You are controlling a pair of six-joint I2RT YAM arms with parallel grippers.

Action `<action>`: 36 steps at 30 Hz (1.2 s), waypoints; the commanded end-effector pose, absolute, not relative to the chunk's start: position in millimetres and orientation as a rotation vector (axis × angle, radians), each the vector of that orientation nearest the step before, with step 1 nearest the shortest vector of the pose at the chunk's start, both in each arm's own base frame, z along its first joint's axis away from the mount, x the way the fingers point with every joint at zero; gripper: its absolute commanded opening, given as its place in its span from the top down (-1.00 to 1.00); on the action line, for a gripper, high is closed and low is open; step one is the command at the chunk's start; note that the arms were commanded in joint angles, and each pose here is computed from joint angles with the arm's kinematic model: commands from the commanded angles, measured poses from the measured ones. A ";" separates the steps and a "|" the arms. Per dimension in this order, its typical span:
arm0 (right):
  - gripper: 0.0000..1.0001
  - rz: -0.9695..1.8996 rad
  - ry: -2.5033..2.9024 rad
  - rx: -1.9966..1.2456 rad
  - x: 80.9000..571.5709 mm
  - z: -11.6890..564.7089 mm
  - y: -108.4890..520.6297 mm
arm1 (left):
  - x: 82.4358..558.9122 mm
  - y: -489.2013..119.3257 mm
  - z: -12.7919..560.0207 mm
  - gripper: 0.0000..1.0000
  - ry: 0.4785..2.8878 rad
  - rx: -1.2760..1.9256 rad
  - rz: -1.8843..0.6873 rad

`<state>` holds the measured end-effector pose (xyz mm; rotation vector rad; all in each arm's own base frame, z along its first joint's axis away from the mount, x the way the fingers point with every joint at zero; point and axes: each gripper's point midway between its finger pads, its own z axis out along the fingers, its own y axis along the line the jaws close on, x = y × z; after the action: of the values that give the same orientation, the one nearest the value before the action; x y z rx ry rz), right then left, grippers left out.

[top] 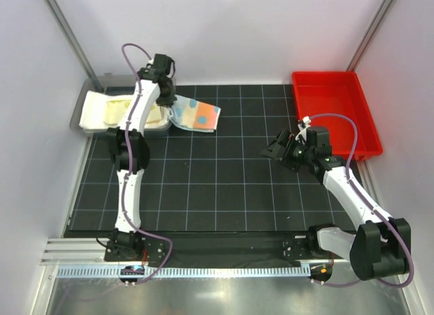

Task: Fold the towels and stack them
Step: Neatly place the folded towel into the bin

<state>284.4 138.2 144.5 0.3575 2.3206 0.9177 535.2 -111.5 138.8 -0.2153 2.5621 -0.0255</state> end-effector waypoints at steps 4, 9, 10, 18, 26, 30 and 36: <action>-0.99 0.869 2.265 0.298 312.8 155.1 137.6 | 544.2 -36.3 183.2 1.00 2.471 -0.297 0.030; -0.99 0.869 2.290 0.306 321.3 144.1 138.9 | 557.0 -2.5 214.6 1.00 2.353 -0.300 -0.028; -1.00 0.874 2.291 0.300 322.6 143.5 140.3 | 556.5 -0.3 223.6 1.00 2.332 -0.292 -0.036; -0.99 0.858 2.318 0.313 331.7 132.2 140.0 | 554.6 69.1 235.2 1.00 2.278 -0.388 0.047; -0.99 0.843 2.333 0.313 337.1 127.3 139.3 | 545.7 118.6 238.6 1.00 2.257 -0.460 0.126; -0.99 0.836 2.334 0.317 339.6 125.5 138.7 | 541.0 141.0 229.3 1.00 2.268 -0.503 0.127; -0.99 0.823 2.357 0.315 342.7 118.3 138.3 | 545.2 163.5 186.9 0.98 2.326 -0.537 0.093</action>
<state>325.6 136.7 103.2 0.3683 2.4161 0.8382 533.1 153.9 187.6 -0.5717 2.3641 0.1111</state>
